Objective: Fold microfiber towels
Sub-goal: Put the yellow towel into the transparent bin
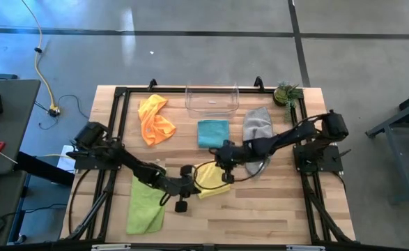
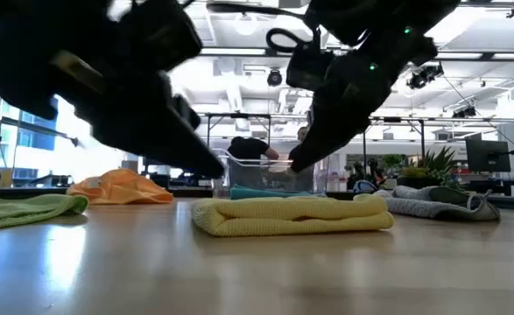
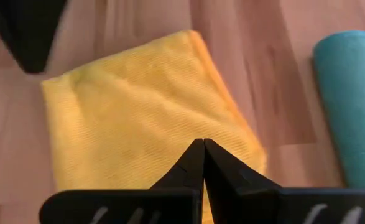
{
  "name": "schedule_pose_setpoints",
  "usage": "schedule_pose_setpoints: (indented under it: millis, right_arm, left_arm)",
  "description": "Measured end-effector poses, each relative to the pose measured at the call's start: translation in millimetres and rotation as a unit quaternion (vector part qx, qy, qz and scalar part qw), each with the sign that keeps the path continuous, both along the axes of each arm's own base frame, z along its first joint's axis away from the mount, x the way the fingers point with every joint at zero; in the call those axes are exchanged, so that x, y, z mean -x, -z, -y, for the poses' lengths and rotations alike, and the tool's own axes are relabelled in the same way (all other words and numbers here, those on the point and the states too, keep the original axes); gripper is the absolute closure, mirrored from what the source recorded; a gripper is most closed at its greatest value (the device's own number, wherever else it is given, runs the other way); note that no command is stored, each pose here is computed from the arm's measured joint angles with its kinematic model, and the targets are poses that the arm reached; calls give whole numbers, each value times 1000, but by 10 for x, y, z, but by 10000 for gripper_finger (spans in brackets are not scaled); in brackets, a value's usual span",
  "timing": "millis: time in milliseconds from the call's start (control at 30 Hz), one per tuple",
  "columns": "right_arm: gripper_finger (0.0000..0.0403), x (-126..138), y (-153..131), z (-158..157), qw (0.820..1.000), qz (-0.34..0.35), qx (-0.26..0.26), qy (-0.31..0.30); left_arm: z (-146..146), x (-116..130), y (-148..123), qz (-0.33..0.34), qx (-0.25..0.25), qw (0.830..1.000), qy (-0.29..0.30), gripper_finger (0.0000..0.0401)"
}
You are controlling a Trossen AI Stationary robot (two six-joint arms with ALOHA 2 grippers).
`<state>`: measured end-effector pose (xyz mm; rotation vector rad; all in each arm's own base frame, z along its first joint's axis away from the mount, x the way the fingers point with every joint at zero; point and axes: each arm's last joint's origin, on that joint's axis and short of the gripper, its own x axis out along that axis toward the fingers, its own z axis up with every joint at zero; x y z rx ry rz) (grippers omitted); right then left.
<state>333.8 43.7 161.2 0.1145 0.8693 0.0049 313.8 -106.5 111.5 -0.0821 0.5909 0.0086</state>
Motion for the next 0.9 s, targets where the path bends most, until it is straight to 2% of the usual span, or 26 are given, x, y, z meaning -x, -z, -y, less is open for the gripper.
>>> schedule_pose_setpoints:
  millis: [133,367,467,567,700,800,900]
  right_arm:
    - [403,35,0,-212,1000,0,3,-25]
    - [389,115,-5,-606,996,14,13,-84]
    - [349,167,7,-816,991,24,20,-129]
    - [293,240,36,-1002,985,24,34,-167]
    - [225,298,144,-1141,979,19,96,-177]
    - [197,295,187,-1143,978,17,119,-169]
    - [191,289,206,-1128,976,13,130,-176]
  left_arm:
    - [0,-13,188,-26,-2,1000,-7,401]
    - [86,-185,317,-19,0,1000,7,401]
    - [110,-242,313,-16,-2,1000,11,401]
    - [112,-270,290,-14,-7,1000,16,401]
    - [105,-307,256,-12,-3,1000,24,401]
    - [99,-334,235,-10,2,1000,26,401]
    - [100,-335,232,-9,2,1000,26,401]
